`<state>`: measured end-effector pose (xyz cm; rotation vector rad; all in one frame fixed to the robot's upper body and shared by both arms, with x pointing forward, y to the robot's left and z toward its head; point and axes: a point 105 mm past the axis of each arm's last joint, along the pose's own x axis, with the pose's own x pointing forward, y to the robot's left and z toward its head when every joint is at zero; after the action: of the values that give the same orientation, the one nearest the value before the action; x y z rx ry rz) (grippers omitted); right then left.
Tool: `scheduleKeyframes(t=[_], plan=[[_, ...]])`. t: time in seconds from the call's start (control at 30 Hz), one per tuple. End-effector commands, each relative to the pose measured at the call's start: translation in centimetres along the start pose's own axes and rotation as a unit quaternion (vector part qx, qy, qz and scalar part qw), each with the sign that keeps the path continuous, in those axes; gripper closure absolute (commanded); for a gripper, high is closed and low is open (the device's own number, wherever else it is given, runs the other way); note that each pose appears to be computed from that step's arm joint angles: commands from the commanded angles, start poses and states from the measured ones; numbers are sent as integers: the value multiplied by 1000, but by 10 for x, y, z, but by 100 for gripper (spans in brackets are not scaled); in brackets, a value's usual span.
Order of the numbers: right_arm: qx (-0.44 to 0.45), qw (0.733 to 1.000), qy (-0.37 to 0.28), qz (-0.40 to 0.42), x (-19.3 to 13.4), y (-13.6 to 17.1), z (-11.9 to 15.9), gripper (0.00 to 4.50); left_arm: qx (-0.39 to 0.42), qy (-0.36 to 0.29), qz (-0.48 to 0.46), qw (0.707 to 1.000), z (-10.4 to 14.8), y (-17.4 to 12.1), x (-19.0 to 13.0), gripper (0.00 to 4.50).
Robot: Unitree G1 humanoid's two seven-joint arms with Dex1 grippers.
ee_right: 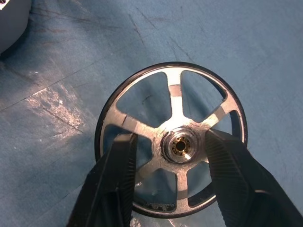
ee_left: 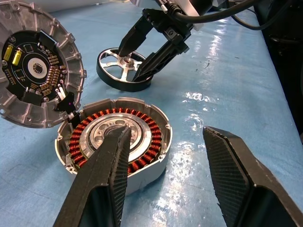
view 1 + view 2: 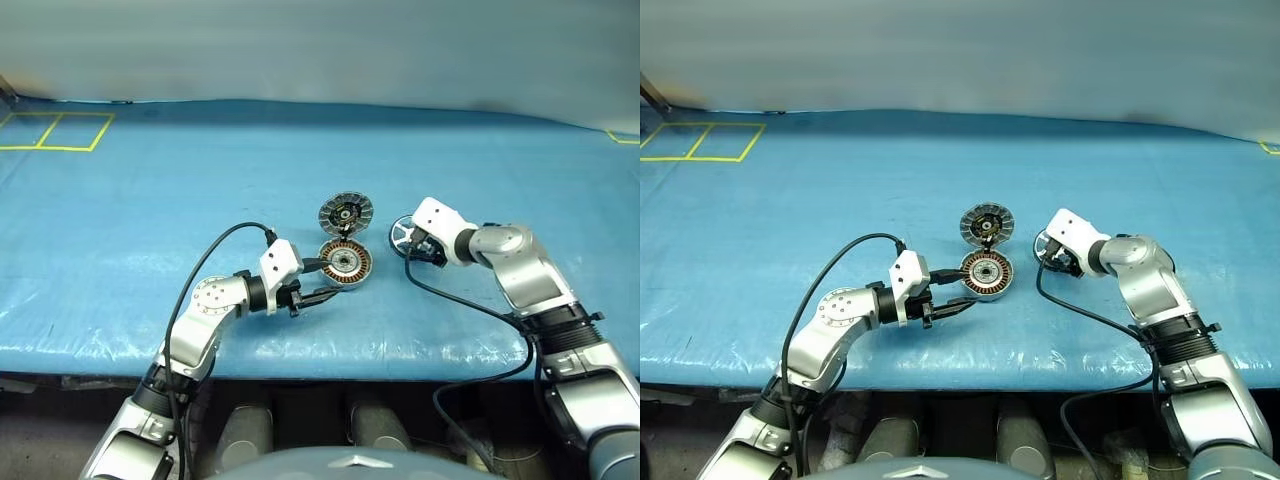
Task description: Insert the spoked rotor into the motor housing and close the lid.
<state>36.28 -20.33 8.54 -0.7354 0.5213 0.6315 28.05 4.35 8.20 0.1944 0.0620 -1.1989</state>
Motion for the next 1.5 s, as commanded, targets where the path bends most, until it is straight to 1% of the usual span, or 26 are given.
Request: scheduleKeyframes(t=[0.03, 0.13, 0.27, 0.43, 0.53, 0.57, 0.6, 0.67, 0.77, 0.83, 0.93, 1.0, 1.07, 1.23, 1.5], plan=[[1, 1000, 12, 25, 5, 14, -9, 283, 12, -12, 1, 1000, 5, 2, 0, 190], [0, 1000, 10, 25, 4, 16, -8, 283, 7, -15, 1, 1000, 5, 2, 0, 190], [4, 1000, -8, 23, -1, 19, -4, 283, 3, -16, 1, 1000, 4, 1, -1, 190], [52, 995, -88, -8, -18, 24, 13, 283, 2, -26, 7, 1000, 5, 0, -7, 190], [71, 990, -120, -33, -35, 27, 16, 283, 6, -28, 16, 999, 5, 3, -13, 190], [92, 985, -142, -45, -42, 29, 19, 283, 8, -27, 22, 999, 5, 5, -15, 190], [114, 977, -173, -46, -51, 36, 25, 283, 6, -29, 30, 999, 5, 8, -19, 190], [142, 966, -211, -41, -63, 46, 32, 283, 0, -33, 41, 999, 6, 12, -24, 190], [160, 959, -231, -32, -69, 67, 38, 283, -2, -30, 54, 998, 6, 19, -34, 190], [166, 957, -237, -35, -70, 71, 40, 283, -2, -28, 56, 998, 6, 21, -37, 190], [182, 941, -286, -17, -75, 80, 60, 283, -3, -28, 55, 998, 8, 23, -40, 190], [189, 934, -305, -1, -76, 84, 69, 283, -5, -28, 54, 998, 9, 24, -42, 190], [193, 930, -311, 14, -73, 88, 73, 283, -12, -28, 49, 998, 9, 24, -43, 190], [193, 933, -303, 33, -56, 84, 75, 283, -17, -16, 31, 999, 5, 19, -40, 190], [164, 941, -288, 69, -49, 89, 76, 283, -17, -15, 30, 999, 5, 13, -40, 190]])
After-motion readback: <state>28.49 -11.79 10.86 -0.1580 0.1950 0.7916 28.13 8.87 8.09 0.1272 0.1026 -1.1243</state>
